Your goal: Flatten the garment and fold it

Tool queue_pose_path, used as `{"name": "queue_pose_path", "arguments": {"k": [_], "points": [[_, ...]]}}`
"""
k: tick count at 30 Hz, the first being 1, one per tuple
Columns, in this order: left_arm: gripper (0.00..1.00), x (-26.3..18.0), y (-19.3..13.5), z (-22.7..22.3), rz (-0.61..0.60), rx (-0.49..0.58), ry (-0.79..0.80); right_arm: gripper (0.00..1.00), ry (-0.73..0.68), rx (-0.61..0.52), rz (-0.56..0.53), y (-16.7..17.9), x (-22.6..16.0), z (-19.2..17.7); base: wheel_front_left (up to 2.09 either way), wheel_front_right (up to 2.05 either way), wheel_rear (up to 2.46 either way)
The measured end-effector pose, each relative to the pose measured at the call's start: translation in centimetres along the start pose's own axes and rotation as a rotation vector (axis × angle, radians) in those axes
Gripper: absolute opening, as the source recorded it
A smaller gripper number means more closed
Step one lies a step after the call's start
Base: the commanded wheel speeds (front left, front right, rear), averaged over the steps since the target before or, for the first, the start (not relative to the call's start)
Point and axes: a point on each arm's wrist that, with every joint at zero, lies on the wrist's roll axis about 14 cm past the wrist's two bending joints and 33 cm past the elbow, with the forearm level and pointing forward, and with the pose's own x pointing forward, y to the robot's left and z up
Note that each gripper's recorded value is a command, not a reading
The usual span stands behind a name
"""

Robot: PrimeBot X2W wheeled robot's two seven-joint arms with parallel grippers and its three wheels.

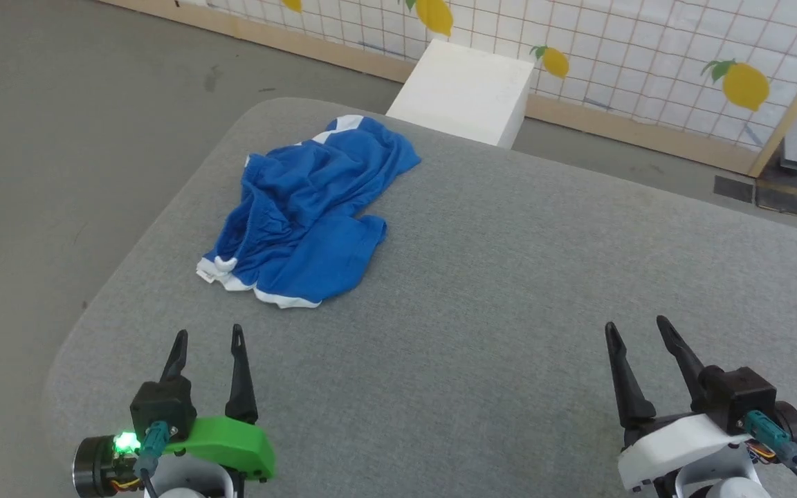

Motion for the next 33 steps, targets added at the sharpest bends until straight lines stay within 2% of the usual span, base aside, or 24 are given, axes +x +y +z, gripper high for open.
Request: {"name": "queue_pose_path", "arguments": {"k": [25, 33], "points": [[1.00, -1.7, 3.3, -0.6, 0.122, 0.005, -0.002, 1.00, 0.028, 0.029, 0.080, 2.5, 1.5, -2.0, 0.00, 0.00, 0.00], [1.00, -1.8, 3.5, -0.8, 0.126, 0.006, 0.005, 1.00, 0.024, 0.033, 0.081, 2.6, 1.5, -2.0, 0.00, 0.00, 0.00]]}}
